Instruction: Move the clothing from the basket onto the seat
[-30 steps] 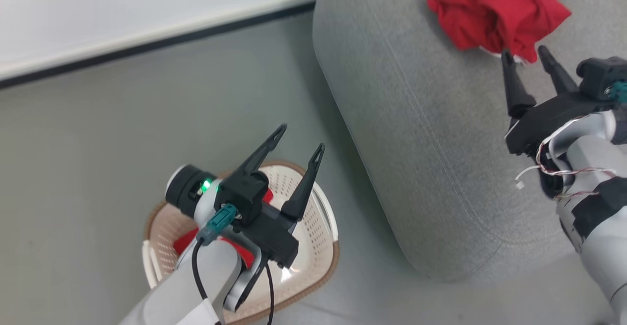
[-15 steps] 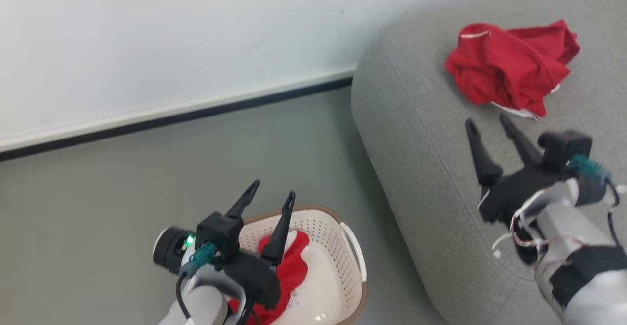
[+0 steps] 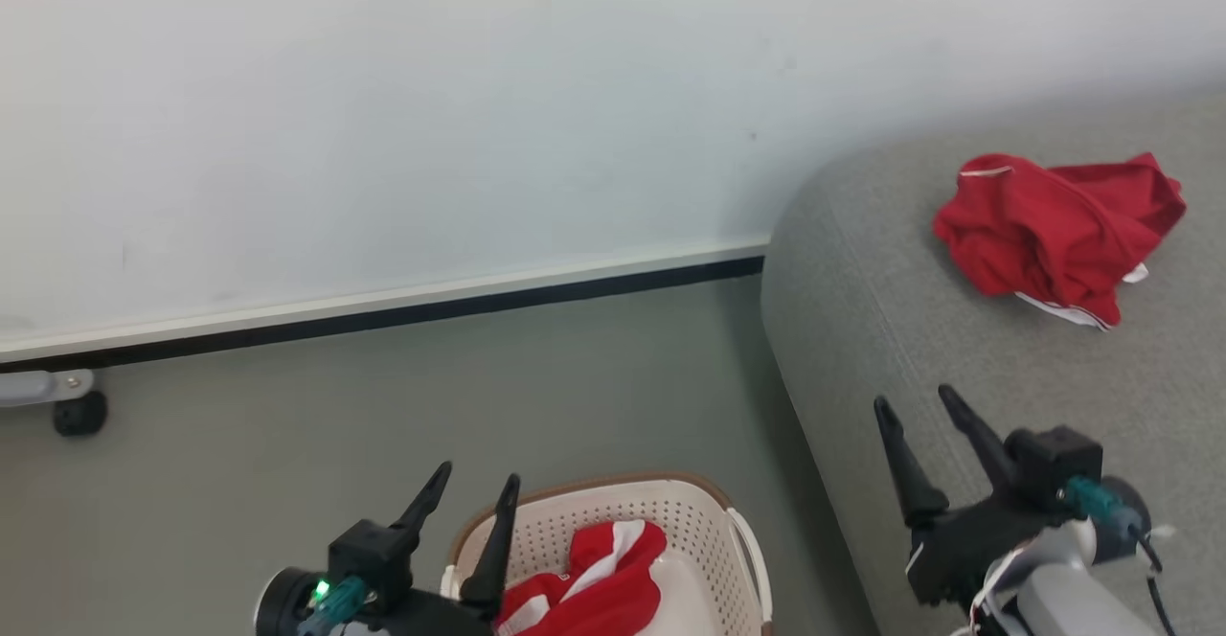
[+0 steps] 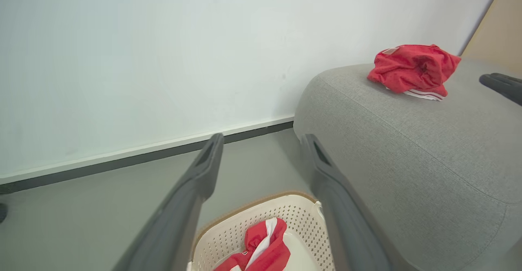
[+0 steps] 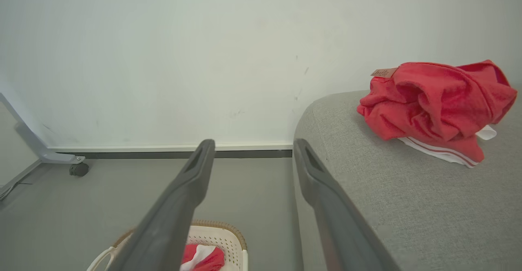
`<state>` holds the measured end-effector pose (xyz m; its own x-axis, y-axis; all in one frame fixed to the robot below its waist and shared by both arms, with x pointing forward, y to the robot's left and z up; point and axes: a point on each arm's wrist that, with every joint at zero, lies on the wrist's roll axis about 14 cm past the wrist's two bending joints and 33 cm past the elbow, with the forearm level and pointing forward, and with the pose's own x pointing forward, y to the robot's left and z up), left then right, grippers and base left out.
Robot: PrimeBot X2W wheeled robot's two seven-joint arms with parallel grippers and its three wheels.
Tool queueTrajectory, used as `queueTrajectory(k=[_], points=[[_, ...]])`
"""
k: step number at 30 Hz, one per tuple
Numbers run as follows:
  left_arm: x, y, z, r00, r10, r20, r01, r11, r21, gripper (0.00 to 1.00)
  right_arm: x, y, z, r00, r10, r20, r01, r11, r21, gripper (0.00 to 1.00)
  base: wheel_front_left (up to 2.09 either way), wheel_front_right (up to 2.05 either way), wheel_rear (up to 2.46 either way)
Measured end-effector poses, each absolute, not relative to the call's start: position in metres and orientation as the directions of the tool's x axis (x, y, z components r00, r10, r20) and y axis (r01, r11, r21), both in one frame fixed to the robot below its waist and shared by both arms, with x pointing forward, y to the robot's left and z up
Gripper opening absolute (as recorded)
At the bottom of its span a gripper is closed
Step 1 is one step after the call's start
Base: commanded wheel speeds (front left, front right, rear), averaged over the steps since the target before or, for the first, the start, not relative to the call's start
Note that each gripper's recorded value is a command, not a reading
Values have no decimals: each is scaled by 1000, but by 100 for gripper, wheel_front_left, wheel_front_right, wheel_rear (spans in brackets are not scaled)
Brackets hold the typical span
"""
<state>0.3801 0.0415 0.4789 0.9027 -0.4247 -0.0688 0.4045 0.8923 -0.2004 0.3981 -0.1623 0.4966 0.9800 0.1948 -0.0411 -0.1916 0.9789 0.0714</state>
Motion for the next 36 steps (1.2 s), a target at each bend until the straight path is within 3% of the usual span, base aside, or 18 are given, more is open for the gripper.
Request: queueTrajectory(k=[13,36], points=[[359,115,477,969,-236,-68,217,954,-204,100,373,-120,514,964,262,46,-265,960,88,100,0,0,0],[345,170,475,997,-58,-59,46,982,-184,100,350,-148,518,984,160,80,-167,982,84,100,0,0,0]])
